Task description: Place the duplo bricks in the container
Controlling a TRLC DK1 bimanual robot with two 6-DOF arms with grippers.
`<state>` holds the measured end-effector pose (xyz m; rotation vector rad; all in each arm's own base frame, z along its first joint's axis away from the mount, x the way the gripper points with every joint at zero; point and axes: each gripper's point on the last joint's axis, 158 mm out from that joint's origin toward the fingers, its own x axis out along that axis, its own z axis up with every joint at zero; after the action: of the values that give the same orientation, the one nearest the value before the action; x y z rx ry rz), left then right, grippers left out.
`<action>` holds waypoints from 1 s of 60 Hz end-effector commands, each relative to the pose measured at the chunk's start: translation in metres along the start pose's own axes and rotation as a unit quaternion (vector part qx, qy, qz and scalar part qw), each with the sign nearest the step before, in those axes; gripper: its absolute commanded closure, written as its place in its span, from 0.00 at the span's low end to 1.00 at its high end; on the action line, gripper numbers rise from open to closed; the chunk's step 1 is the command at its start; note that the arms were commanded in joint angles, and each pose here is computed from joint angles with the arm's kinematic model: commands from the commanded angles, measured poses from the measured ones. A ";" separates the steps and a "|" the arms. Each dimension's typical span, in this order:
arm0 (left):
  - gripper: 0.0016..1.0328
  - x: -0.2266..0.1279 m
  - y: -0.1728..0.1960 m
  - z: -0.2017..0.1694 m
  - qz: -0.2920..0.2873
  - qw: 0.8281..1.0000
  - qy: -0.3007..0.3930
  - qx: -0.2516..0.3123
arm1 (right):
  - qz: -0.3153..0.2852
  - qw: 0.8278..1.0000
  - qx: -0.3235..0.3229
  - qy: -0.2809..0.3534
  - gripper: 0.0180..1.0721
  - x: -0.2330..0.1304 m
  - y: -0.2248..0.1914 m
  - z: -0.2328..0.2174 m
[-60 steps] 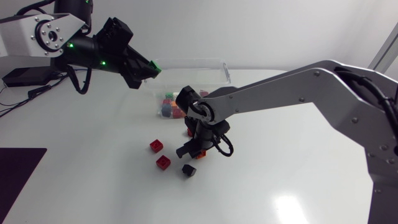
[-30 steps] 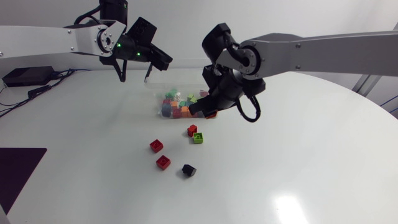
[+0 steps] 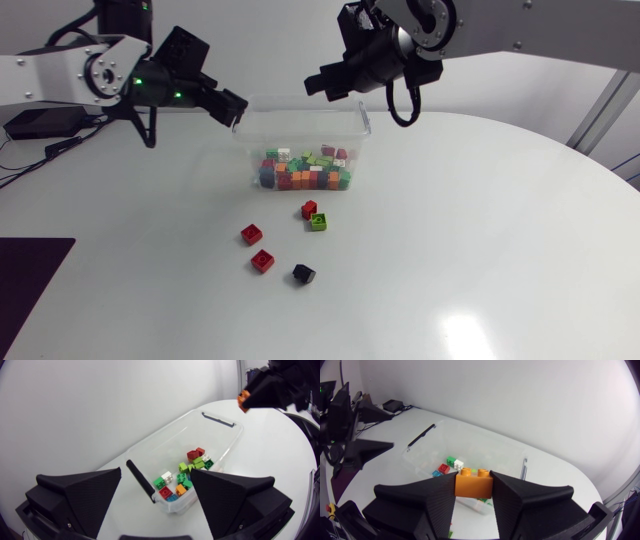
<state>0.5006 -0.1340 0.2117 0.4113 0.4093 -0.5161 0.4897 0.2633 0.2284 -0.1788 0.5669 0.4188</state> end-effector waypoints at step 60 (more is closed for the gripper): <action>0.13 0.011 -0.157 -0.224 -0.192 0.932 0.307 0.032 | -0.004 0.997 -0.037 0.060 0.05 0.003 0.012 -0.052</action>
<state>0.3608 -0.1553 -0.0159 0.5698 1.0677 -0.7898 0.4903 0.2634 0.1786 -0.2604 0.6612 0.4005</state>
